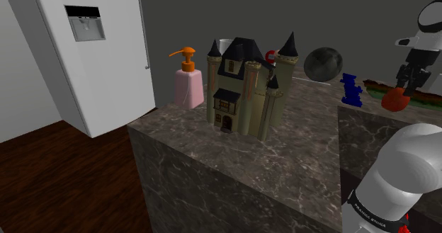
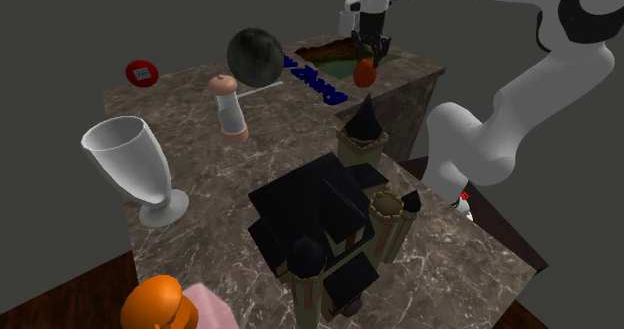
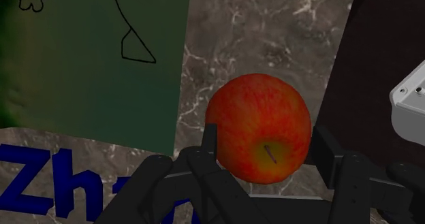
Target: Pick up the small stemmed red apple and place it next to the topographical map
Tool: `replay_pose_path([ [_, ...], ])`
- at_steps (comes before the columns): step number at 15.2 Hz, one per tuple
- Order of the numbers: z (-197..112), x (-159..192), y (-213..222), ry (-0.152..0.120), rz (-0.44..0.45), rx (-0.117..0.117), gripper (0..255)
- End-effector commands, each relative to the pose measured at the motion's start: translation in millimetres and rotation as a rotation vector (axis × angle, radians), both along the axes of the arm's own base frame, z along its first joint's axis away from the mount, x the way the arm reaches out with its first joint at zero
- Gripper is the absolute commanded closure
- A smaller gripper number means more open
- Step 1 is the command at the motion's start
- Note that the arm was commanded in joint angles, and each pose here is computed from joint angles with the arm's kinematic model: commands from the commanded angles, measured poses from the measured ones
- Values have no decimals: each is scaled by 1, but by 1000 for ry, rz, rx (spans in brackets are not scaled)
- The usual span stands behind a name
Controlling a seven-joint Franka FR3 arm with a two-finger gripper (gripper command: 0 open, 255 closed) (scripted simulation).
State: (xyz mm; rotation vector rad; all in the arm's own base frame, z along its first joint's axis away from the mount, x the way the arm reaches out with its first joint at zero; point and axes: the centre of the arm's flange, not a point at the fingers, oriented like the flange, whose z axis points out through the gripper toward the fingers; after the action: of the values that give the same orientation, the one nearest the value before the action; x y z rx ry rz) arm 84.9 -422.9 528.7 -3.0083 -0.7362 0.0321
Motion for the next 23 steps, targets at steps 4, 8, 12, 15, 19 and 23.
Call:
replay_pose_path([
  [4, -2, 0, 0, 0, 0, 0, 255],
  [8, -2, 0, 0, 0, 0, 0, 0],
  [12, -2, 0, 0, 0, 0, 0, 0],
  [15, 38, 1, -2, 0, 0, 0, 0],
  [19, 48, 2, -2, 0, 0, 0, 0],
  [23, 48, 2, -2, 0, 0, 0, 0],
])
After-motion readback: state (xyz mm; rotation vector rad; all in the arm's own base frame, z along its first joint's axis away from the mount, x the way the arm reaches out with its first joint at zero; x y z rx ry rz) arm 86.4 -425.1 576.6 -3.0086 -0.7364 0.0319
